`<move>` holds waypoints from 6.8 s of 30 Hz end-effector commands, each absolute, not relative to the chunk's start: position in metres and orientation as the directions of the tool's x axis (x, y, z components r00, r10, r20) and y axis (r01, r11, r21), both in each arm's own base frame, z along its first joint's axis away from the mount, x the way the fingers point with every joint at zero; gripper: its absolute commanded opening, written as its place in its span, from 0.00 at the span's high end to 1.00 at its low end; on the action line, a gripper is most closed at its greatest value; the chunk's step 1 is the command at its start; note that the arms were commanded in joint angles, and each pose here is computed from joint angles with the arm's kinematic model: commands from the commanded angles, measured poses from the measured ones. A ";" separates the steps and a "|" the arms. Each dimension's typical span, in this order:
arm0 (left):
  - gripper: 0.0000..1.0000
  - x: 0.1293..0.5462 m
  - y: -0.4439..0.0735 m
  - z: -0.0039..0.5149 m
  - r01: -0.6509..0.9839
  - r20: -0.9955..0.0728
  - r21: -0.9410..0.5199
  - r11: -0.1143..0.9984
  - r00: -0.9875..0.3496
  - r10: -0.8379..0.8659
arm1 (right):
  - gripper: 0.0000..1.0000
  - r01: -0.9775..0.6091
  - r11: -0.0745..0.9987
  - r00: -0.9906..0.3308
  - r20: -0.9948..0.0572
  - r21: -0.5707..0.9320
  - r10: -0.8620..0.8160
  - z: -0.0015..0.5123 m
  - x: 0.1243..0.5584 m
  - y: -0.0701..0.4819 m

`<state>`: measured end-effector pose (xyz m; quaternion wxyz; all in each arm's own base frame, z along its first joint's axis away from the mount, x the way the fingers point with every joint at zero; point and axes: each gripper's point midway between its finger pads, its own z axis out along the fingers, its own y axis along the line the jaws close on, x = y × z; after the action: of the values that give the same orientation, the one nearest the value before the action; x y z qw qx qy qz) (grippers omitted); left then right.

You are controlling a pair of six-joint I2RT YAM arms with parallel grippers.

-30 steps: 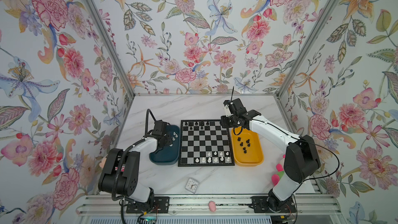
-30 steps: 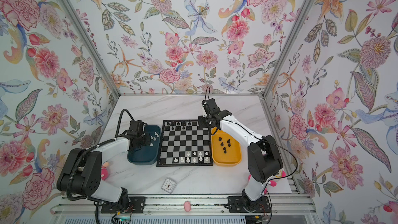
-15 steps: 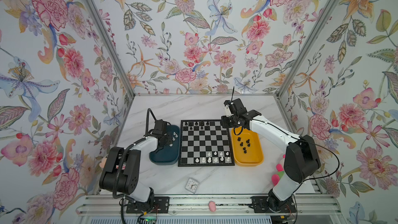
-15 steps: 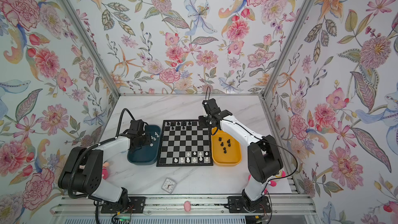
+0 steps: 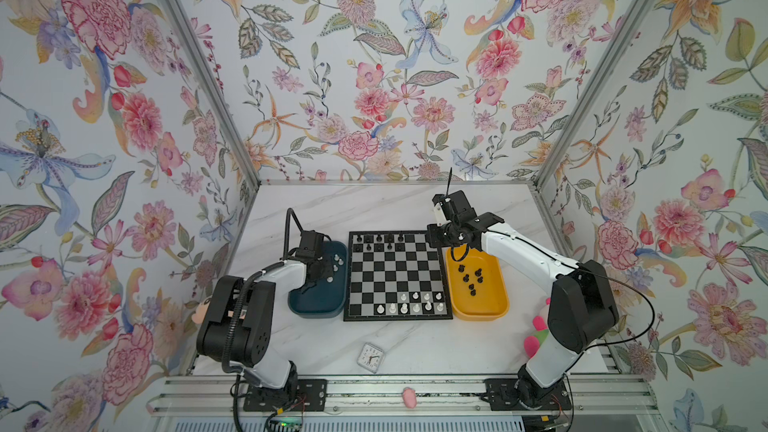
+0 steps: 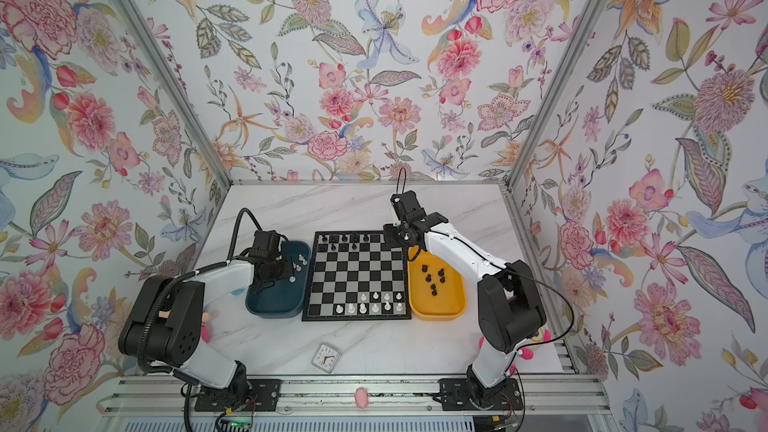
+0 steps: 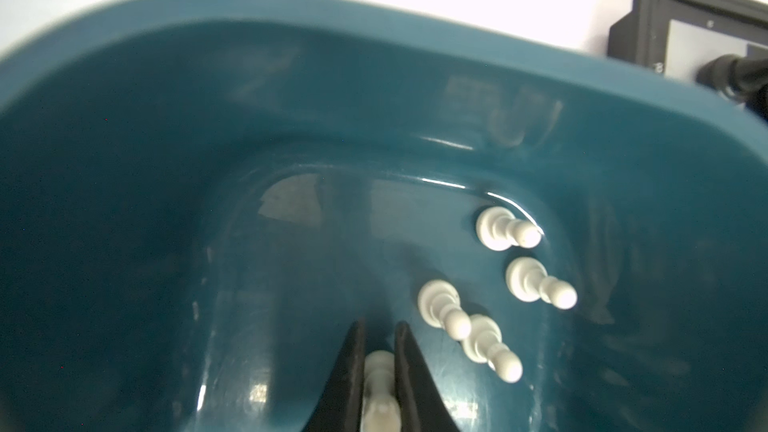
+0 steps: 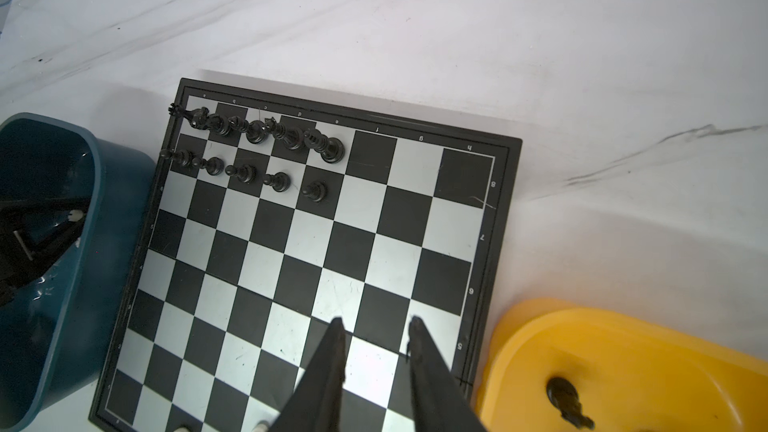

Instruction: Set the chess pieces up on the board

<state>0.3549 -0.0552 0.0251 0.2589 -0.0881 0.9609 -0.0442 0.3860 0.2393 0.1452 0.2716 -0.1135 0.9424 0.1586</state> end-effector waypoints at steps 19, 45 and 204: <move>0.95 0.365 -0.047 0.066 -0.139 -0.575 -0.112 0.984 -0.798 -0.178 | 0.72 -0.277 0.930 -0.843 -0.525 0.240 -0.116 0.134 0.384 0.236; 0.88 0.368 -0.040 0.059 -0.153 -0.713 -0.125 0.980 -0.674 -0.196 | 0.72 -0.272 0.932 -0.847 -0.519 0.239 -0.114 0.132 0.382 0.237; 0.84 0.371 -0.040 0.035 -0.066 -0.362 0.008 0.998 -0.930 -0.059 | 0.72 -0.235 0.937 -0.865 -0.494 0.258 -0.081 0.116 0.376 0.218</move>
<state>0.3653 -0.0441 0.0333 0.1854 -0.0345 0.9820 0.0047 0.3772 0.2204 0.1155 0.2450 -0.0908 0.9530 0.1537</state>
